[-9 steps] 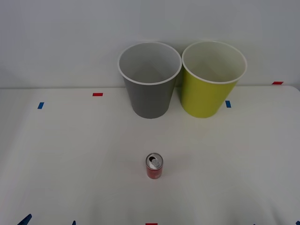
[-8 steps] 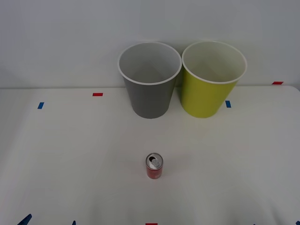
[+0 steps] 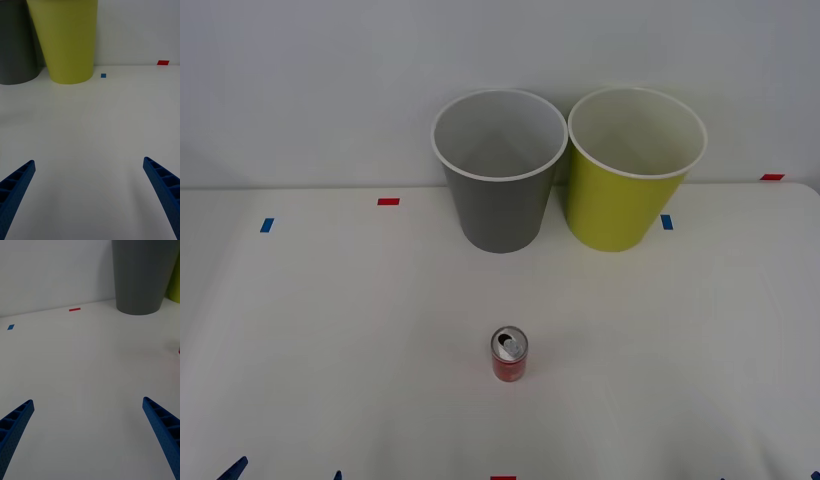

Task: Put cans in the gray bin and PET bottles in the light green bin.

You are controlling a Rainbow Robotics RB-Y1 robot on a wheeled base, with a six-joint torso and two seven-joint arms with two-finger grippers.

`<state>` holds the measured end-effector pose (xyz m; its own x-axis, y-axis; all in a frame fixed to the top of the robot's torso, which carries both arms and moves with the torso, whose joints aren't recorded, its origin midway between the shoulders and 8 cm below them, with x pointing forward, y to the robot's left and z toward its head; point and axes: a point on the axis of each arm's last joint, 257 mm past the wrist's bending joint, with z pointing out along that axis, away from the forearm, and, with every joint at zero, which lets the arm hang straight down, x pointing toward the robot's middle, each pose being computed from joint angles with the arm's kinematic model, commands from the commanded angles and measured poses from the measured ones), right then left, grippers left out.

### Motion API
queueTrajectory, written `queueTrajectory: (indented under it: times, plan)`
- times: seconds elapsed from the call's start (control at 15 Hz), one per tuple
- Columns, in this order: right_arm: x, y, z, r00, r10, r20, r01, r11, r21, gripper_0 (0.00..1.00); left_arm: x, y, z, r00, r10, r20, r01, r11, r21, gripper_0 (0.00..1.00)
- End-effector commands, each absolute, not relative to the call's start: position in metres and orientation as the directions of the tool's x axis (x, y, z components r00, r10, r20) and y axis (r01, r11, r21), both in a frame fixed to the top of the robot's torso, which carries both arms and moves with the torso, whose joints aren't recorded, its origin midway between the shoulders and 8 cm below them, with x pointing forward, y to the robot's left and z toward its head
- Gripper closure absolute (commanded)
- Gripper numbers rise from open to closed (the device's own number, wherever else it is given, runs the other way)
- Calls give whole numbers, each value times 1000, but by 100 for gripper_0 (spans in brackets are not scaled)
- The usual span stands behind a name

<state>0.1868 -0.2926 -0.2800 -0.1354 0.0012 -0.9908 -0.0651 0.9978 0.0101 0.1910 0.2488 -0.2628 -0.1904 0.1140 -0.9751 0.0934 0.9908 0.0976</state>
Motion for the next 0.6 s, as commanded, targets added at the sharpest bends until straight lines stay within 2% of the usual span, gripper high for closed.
queueTrajectory:
  times: [0.07,0.6]
  plan:
    - [187,-293,-280,-135,1,-991,-65,998,10,0,191,249,-263,-190,114,-975,93,991,98,0]
    - [187,-293,-280,-135,1,-991,-65,998,10,0,191,249,-263,-190,114,-975,93,991,98,0]
